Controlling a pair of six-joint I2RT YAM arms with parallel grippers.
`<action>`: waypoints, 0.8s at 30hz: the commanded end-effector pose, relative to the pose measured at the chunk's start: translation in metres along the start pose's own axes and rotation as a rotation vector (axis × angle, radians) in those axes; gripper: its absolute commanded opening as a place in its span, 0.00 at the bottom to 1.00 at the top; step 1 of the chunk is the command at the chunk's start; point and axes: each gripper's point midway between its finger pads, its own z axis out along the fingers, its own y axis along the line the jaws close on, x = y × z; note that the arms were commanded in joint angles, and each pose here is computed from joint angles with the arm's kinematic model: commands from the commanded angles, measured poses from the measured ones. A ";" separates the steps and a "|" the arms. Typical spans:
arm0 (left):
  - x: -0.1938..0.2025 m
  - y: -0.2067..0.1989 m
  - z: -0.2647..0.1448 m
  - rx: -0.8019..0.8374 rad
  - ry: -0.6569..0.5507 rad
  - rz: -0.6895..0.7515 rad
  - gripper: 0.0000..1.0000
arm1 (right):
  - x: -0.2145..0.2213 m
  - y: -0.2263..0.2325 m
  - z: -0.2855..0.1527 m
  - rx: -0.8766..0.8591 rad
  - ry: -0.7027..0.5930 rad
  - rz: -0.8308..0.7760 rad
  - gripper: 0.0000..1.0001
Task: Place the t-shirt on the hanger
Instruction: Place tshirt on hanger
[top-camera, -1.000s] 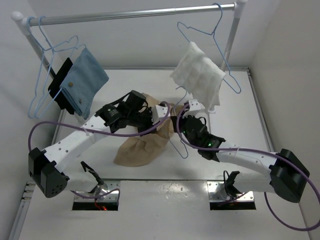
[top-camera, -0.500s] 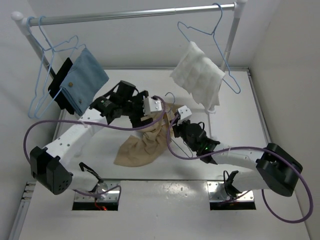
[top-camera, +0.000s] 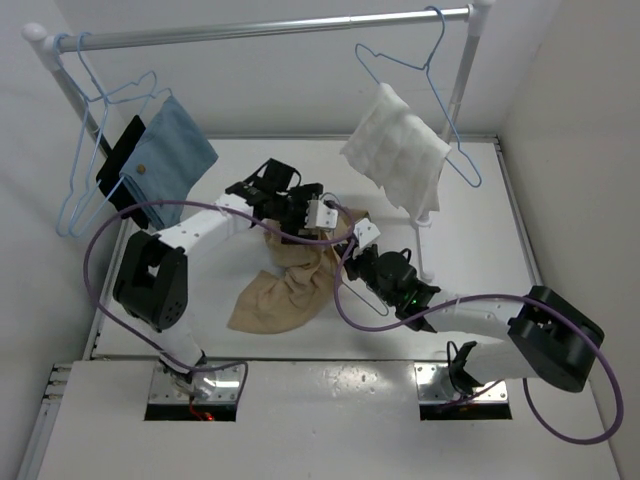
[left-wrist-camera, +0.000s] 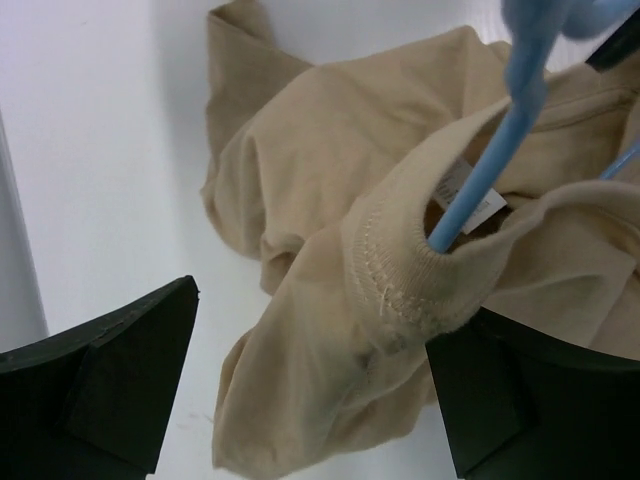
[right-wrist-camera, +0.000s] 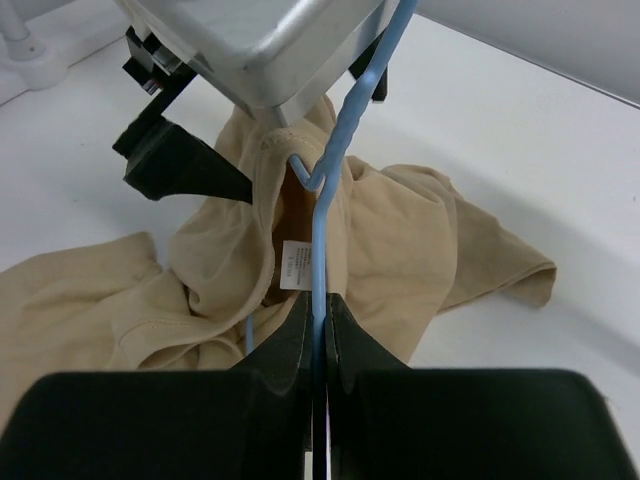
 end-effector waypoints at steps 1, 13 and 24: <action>-0.012 -0.009 -0.006 0.139 -0.094 0.090 0.93 | -0.038 0.002 -0.001 -0.011 -0.138 0.028 0.00; -0.019 -0.043 -0.030 0.299 -0.107 -0.092 0.00 | -0.050 -0.001 0.012 0.023 -0.163 0.039 0.00; -0.027 -0.026 -0.111 -0.261 -0.011 -0.134 0.00 | -0.062 -0.019 -0.014 0.124 -0.068 0.129 0.77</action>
